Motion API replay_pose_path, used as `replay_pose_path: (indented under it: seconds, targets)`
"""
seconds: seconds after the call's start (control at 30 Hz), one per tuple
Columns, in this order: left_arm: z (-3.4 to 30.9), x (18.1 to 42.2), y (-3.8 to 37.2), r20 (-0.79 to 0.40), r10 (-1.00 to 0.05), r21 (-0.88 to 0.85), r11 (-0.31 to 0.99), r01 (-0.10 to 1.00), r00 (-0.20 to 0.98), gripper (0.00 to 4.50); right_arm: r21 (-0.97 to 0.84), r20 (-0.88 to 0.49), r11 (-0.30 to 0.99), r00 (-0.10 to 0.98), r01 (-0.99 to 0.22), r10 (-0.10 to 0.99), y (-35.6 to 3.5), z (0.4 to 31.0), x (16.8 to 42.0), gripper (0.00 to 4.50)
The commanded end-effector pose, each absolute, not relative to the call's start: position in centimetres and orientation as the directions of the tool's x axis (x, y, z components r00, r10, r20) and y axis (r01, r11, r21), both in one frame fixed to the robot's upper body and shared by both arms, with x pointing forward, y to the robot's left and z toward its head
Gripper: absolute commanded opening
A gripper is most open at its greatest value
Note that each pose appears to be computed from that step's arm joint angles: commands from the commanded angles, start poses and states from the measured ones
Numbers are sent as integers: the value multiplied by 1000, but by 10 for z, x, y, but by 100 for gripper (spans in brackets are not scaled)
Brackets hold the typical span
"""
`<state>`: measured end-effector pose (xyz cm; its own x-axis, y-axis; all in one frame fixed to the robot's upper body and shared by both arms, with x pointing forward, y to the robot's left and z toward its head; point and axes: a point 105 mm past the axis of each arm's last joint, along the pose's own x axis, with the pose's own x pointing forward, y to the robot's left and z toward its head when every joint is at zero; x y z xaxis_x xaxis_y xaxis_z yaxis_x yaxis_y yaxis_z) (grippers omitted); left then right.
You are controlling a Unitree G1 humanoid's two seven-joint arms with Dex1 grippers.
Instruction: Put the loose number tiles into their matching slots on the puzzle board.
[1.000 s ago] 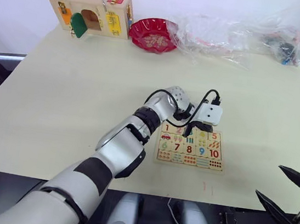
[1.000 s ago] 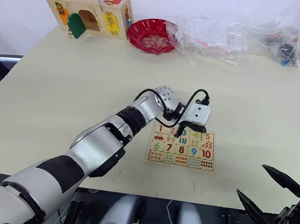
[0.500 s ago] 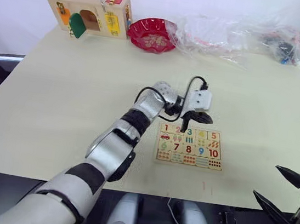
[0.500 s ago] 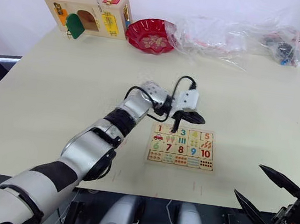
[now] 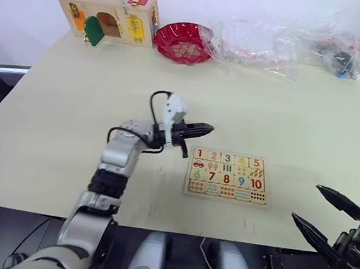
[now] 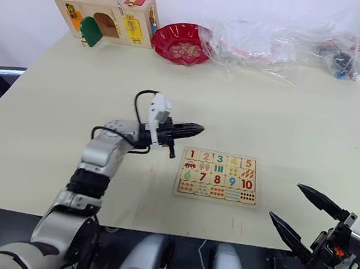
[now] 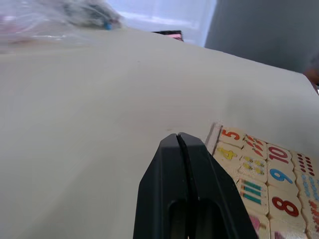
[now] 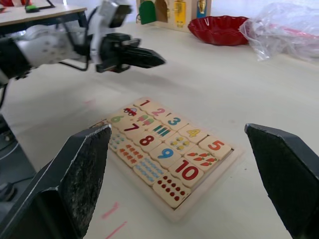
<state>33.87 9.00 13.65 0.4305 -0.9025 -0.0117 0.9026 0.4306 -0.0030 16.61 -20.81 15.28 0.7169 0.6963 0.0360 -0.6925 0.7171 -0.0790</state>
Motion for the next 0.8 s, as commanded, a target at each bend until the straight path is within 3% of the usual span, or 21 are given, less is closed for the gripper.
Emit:
replay_pose_path:
  seconds: [0.03,0.27,0.6,0.8]
  targets:
    - [145,325,114,49,-866,-3,498,867,497,2,-92,32,741,742,-665,669,-212,150,174,450]
    - [121,290,153,-8,-782,-59,622,781,623,2,-70,13,741,742,-668,670,-227,142,189,450]
    - [90,222,206,-144,-738,-138,675,725,660,437,-30,-119,764,761,-645,638,-270,125,159,450]
    - [76,207,221,-210,-684,-146,729,669,699,445,-27,-144,787,782,-616,607,-285,122,147,450]
